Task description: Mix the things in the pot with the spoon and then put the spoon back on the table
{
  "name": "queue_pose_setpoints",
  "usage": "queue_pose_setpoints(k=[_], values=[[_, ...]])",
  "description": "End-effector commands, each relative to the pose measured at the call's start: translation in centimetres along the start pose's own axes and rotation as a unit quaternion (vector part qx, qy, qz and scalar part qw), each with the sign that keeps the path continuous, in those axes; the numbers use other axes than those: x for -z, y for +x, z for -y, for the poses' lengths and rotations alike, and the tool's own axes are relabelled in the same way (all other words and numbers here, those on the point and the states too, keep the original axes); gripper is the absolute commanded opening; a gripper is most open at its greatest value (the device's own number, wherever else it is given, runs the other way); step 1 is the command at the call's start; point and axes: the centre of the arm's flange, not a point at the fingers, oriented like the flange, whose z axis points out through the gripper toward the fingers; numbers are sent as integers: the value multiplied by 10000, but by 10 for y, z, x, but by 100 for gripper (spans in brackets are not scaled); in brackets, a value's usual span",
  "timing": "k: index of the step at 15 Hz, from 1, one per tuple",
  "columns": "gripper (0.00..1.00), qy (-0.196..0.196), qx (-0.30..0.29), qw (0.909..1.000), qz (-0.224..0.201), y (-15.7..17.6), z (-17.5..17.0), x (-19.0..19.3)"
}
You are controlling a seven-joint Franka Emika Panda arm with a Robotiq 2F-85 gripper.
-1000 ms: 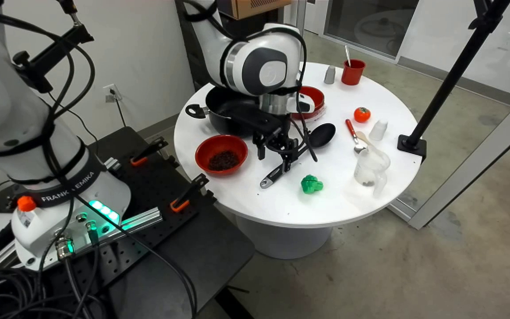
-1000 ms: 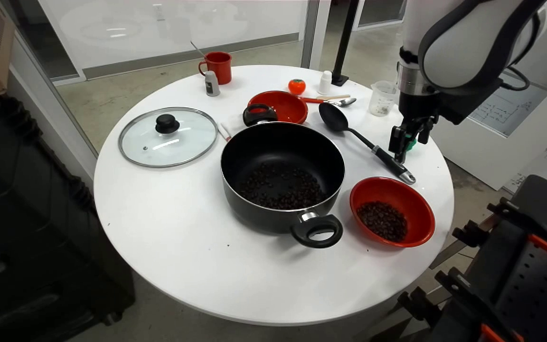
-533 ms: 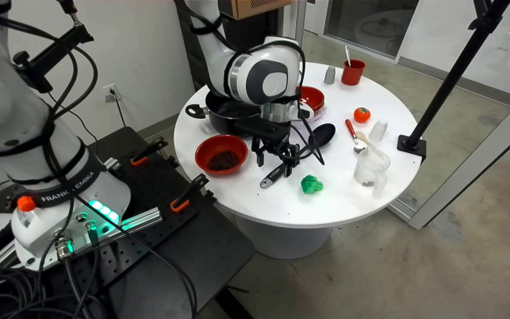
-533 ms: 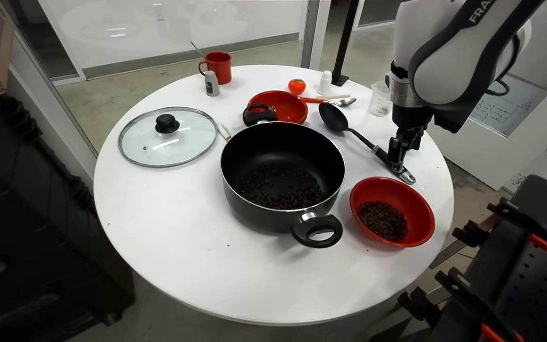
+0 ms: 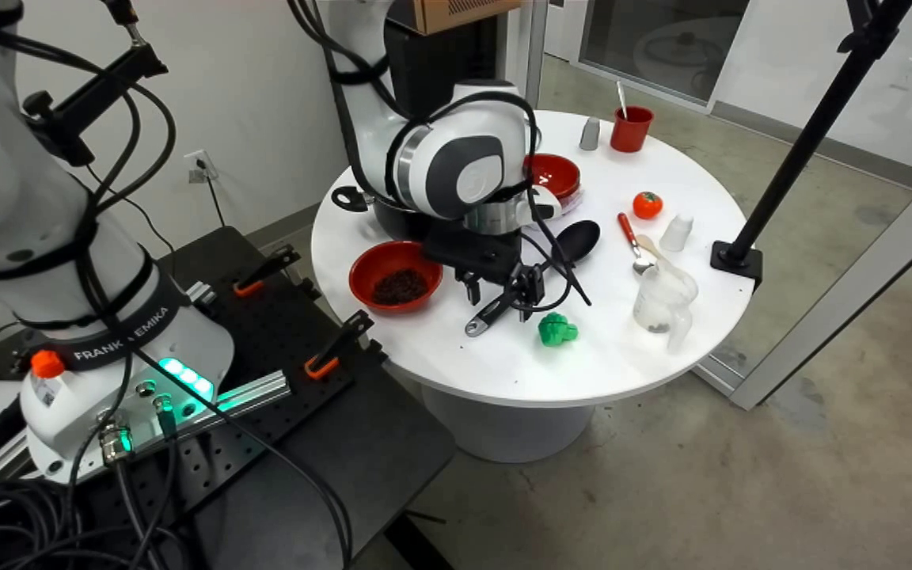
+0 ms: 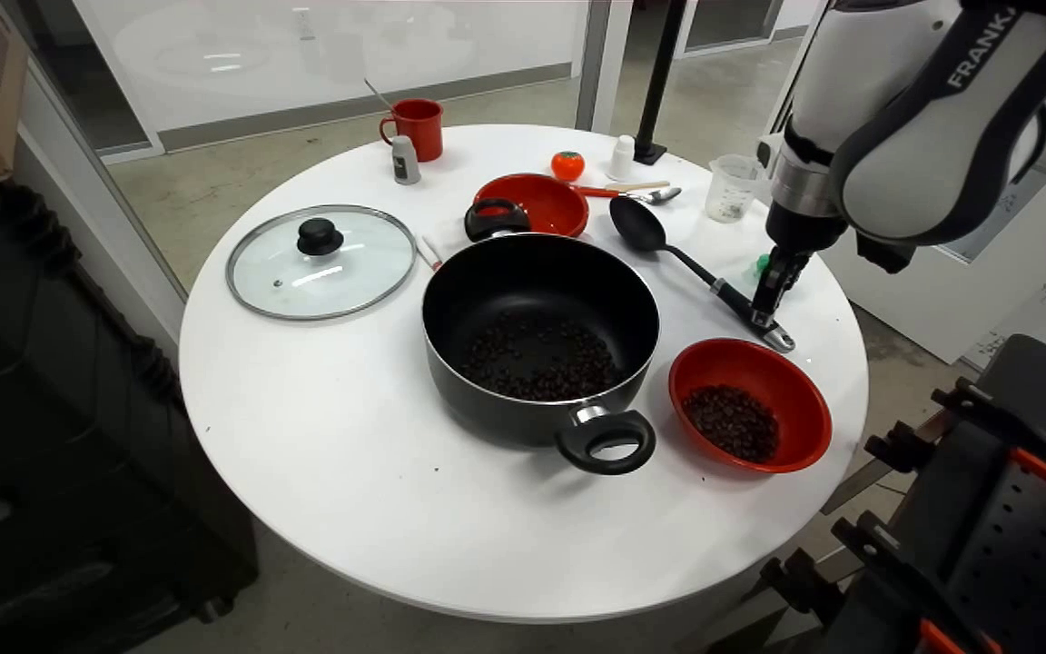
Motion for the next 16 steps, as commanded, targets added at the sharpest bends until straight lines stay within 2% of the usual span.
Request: queue_pose_setpoints(k=[1,5,11,16], values=[[100,16,5,9995,-310,-20,13,2],[100,390,-443,9982,-81,-24,18,-3],[100,947,-1221,9877,232,-23,16,-10],[100,1114,-1513,9819,253,-20,3,-12]])
